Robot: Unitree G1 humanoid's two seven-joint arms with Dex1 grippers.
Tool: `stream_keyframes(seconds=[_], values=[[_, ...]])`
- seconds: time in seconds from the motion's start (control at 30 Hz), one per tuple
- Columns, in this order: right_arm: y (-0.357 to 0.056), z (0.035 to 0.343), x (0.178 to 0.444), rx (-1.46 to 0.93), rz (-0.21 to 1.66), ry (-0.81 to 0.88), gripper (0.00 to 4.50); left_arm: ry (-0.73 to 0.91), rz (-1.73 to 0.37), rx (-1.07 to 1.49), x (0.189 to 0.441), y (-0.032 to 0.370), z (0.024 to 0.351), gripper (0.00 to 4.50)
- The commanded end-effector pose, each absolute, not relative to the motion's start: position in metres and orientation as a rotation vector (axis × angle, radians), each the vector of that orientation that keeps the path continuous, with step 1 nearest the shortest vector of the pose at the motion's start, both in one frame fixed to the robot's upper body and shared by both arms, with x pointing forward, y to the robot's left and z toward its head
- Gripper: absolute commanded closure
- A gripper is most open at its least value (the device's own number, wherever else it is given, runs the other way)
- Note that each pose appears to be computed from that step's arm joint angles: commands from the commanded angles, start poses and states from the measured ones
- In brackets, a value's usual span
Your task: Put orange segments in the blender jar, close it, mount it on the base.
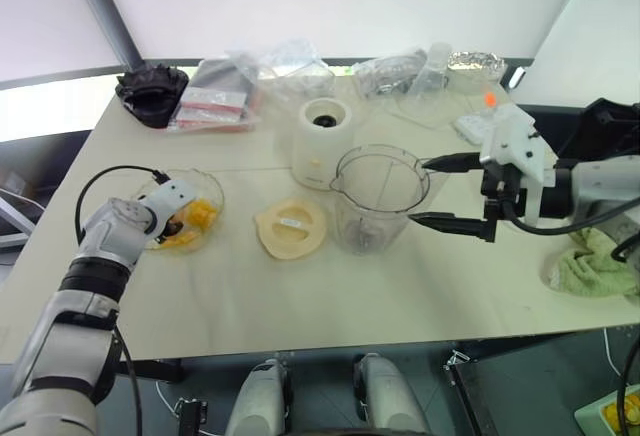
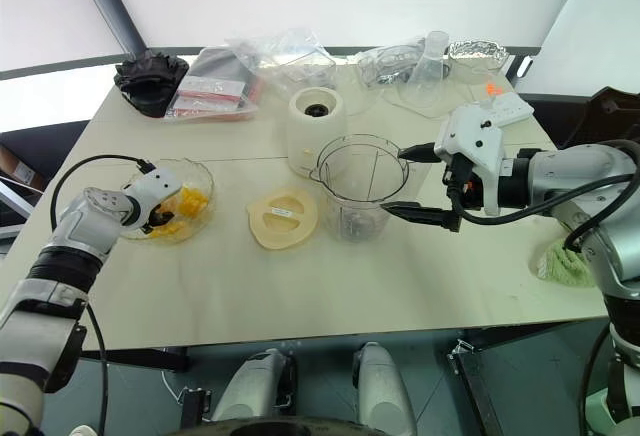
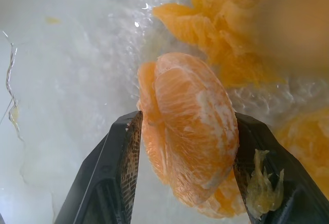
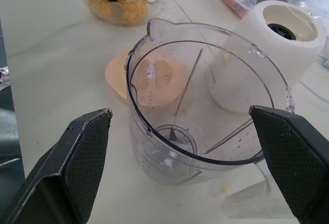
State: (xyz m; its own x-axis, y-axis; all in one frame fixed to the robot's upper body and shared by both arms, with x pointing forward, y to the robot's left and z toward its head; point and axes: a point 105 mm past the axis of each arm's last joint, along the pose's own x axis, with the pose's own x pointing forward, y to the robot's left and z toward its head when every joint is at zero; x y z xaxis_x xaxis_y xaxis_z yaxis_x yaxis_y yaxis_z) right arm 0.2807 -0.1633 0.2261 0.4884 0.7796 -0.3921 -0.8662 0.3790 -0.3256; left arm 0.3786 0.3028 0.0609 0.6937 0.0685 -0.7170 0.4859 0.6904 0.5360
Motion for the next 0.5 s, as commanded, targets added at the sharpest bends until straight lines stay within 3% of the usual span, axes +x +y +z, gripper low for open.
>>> stream_keyframes(seconds=[0.03,0.13,0.5], values=[[-0.160,0.238,0.279,-0.565,1.062,0.130,0.00,0.879,-0.242,0.721,0.367,0.311,0.036,2.17],[-0.161,0.238,0.279,-0.565,1.062,0.132,0.00,0.883,-0.227,0.703,0.368,0.312,0.036,3.26],[-0.163,0.236,0.278,-0.566,1.059,0.137,0.00,0.838,-0.213,0.705,0.373,0.314,0.047,3.26]])
